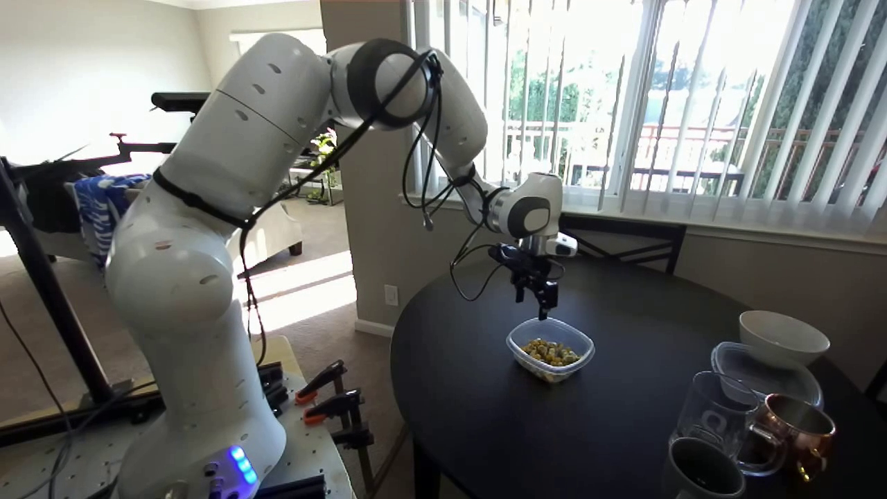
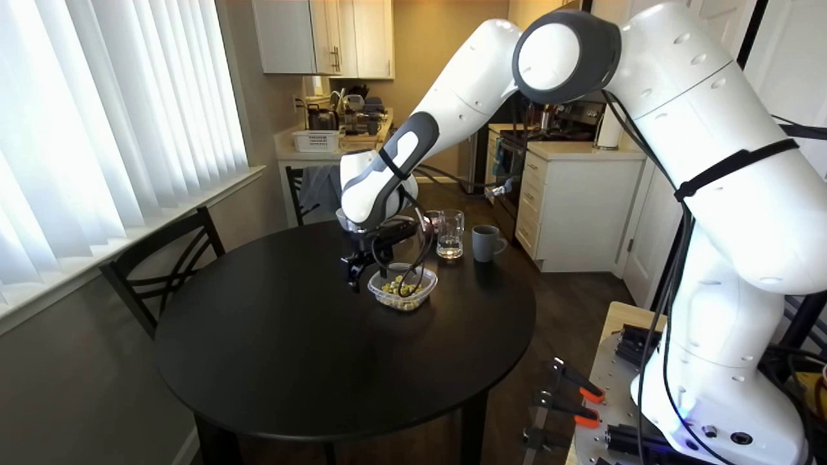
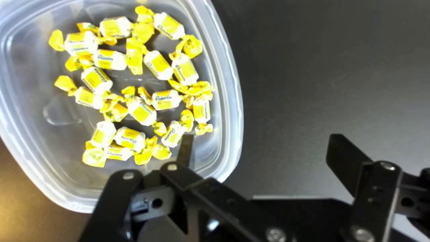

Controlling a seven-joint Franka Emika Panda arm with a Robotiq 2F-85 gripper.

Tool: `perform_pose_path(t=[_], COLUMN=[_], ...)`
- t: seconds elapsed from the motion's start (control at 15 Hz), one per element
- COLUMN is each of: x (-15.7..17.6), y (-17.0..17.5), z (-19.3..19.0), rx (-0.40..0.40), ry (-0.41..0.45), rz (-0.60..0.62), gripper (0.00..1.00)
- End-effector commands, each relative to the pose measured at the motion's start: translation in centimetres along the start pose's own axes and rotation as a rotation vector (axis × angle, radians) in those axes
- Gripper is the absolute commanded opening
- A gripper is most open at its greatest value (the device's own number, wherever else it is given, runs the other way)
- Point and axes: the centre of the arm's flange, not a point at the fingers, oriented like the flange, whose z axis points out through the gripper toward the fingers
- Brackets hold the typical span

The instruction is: Pour the candy out of the clear container and onto the black table.

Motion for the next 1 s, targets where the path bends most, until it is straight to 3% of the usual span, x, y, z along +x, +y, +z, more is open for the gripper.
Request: perform_pose_path(t=[0.0, 0.13, 0.8, 0.93], x=[2.9, 3.2, 3.8, 3.9], y=[-1.0, -1.2, -2.6, -3.0], z=[2.5, 2.7, 1.9, 2.1], rx=[0.005, 0.005, 0.001, -0.003], ry=[-0.004, 0.006, 0.04, 0.036], rz=[0.097, 0.111, 0.179, 0.188], gripper=[0.74, 0.68, 0.03, 0.01])
